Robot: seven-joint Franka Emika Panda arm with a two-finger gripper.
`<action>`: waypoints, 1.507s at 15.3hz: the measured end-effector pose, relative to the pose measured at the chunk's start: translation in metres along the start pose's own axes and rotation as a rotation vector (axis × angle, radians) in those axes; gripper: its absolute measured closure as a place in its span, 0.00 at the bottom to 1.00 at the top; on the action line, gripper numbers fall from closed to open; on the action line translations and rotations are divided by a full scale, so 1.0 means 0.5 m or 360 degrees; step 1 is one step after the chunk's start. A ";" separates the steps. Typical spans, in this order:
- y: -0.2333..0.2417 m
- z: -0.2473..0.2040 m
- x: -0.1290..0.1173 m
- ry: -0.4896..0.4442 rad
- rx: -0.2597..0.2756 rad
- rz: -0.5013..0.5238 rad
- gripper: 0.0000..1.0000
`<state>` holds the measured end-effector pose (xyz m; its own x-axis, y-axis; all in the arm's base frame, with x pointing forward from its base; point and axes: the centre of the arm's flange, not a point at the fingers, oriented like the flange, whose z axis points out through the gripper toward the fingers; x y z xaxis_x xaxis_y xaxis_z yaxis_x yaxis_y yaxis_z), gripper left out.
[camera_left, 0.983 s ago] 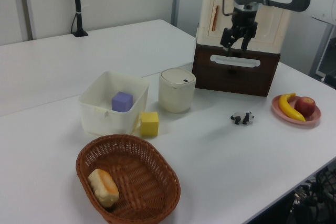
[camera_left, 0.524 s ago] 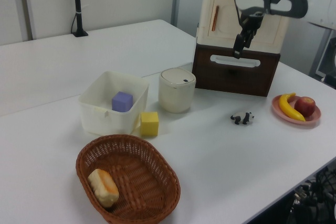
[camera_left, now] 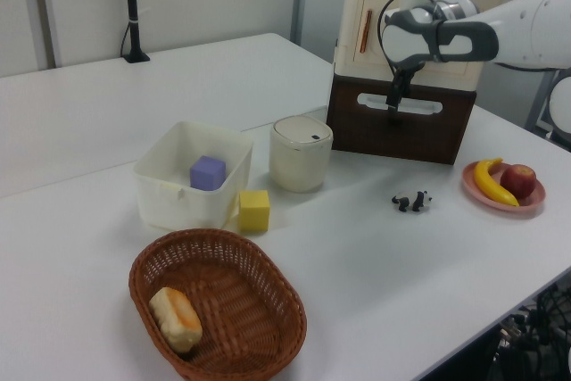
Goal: Slide the drawer open
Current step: 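Move the open gripper toward the white handle of the wooden drawer, then lower the gripper and hook it onto the drawer's white handle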
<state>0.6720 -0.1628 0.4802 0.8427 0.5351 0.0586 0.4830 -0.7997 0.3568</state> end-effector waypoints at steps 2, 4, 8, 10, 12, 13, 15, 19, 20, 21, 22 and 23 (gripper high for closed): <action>-0.003 0.027 0.007 -0.0007 -0.0036 -0.0036 0.17; -0.006 0.051 0.011 -0.0021 -0.0050 -0.0062 0.20; -0.010 0.071 0.013 -0.0051 -0.0064 -0.0097 0.22; -0.010 0.073 0.013 -0.0066 -0.0080 -0.0119 0.22; -0.013 0.078 0.015 -0.0071 -0.0078 -0.0134 0.23; -0.015 0.081 0.015 -0.0074 -0.0075 -0.0143 0.23; -0.018 0.088 0.015 -0.0081 -0.0067 -0.0163 0.23; -0.028 0.102 0.014 -0.0095 -0.0048 -0.0178 0.23; -0.030 0.103 0.014 -0.0095 -0.0046 -0.0182 0.23; -0.033 0.106 0.015 -0.0098 -0.0041 -0.0186 0.23; -0.038 0.110 0.015 -0.0101 -0.0035 -0.0190 0.23; -0.043 0.113 0.015 -0.0106 -0.0028 -0.0195 0.23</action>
<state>0.6816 -0.1571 0.4203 0.7920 0.6087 -0.0480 0.5793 -0.7243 0.3738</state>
